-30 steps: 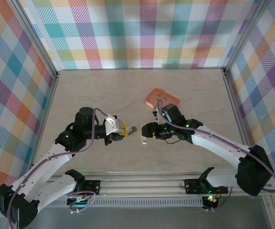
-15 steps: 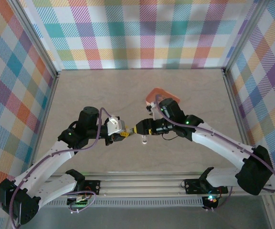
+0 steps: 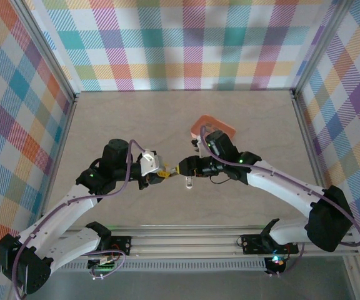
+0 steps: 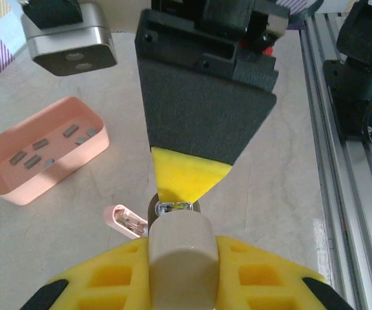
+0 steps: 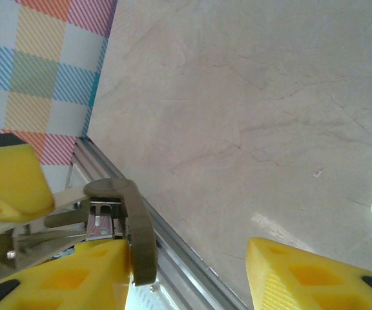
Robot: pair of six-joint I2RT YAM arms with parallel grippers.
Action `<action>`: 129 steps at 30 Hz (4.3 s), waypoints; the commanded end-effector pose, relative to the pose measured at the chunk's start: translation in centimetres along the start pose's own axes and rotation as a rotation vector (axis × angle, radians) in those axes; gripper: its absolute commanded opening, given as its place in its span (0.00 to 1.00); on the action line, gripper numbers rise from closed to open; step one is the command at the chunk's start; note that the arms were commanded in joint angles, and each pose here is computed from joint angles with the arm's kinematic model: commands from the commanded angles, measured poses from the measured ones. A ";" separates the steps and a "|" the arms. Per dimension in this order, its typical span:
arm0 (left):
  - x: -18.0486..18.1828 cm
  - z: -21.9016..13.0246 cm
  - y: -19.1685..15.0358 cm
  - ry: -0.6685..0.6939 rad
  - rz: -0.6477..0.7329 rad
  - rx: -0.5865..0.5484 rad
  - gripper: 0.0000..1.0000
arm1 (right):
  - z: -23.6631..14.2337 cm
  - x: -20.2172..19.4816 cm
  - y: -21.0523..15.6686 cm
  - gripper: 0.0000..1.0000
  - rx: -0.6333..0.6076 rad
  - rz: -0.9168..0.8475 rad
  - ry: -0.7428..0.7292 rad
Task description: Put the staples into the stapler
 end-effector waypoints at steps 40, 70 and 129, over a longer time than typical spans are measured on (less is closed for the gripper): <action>1.1 0.5 4.4 0.081 -0.004 -0.187 0.00 | -3.8 0.1 0.4 0.67 -0.151 -0.248 -0.090; -2.1 0.8 5.4 -0.179 0.205 -0.240 0.00 | -2.9 4.7 -1.3 0.59 -0.184 -1.438 0.203; 7.1 0.8 -1.6 0.517 -0.475 -0.069 0.93 | -2.0 -8.5 0.1 0.21 -0.245 -0.368 -0.451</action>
Point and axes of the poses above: each hand's point on the last joint's axis, 136 mm out from that joint toward the fingers, its own z axis out along the fingers, its own x axis along the line the jaws close on, y = z × x, the point moved 3 cm from there along -z, back along the fingers, and after that the axes turned 1 degree about z, right-handed, at the moved point
